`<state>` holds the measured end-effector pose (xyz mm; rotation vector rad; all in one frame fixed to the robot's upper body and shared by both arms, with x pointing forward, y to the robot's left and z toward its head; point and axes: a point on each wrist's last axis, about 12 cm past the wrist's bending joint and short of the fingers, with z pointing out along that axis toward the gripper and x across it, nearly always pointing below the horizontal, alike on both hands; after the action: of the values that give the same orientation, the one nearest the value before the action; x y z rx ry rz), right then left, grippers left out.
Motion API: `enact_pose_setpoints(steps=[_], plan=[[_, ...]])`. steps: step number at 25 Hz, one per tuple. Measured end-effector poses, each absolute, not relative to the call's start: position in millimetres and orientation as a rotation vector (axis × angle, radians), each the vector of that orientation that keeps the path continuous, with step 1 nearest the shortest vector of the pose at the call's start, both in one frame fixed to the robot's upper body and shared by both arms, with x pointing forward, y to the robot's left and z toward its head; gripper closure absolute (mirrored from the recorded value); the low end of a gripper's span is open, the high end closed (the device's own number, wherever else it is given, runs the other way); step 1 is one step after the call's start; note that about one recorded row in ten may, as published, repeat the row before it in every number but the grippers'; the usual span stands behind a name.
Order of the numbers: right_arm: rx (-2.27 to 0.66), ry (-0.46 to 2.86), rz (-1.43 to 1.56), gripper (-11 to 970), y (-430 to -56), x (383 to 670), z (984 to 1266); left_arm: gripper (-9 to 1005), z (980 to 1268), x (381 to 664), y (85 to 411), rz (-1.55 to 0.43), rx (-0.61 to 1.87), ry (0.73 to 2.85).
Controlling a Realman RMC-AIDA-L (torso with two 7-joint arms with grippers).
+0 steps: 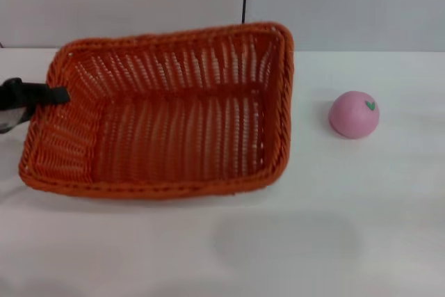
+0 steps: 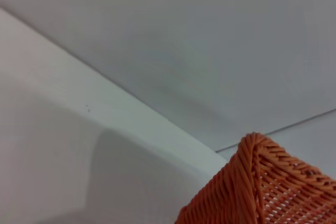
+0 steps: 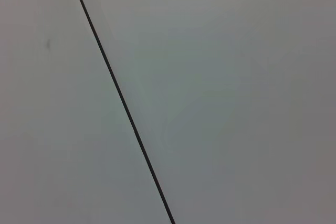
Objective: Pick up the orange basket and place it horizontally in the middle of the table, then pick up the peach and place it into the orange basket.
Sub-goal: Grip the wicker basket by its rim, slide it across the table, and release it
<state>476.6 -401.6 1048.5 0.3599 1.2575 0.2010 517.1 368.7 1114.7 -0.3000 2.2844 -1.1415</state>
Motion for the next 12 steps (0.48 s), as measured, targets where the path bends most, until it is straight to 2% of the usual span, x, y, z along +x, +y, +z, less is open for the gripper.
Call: enact_pose_setpoints(steps=[12], plan=[[0.365, 1.268, 0.202, 381, -401.4, 480.8, 1048.4, 812, 1101.5, 514.0, 361.2, -1.154, -0.295, 2.317]])
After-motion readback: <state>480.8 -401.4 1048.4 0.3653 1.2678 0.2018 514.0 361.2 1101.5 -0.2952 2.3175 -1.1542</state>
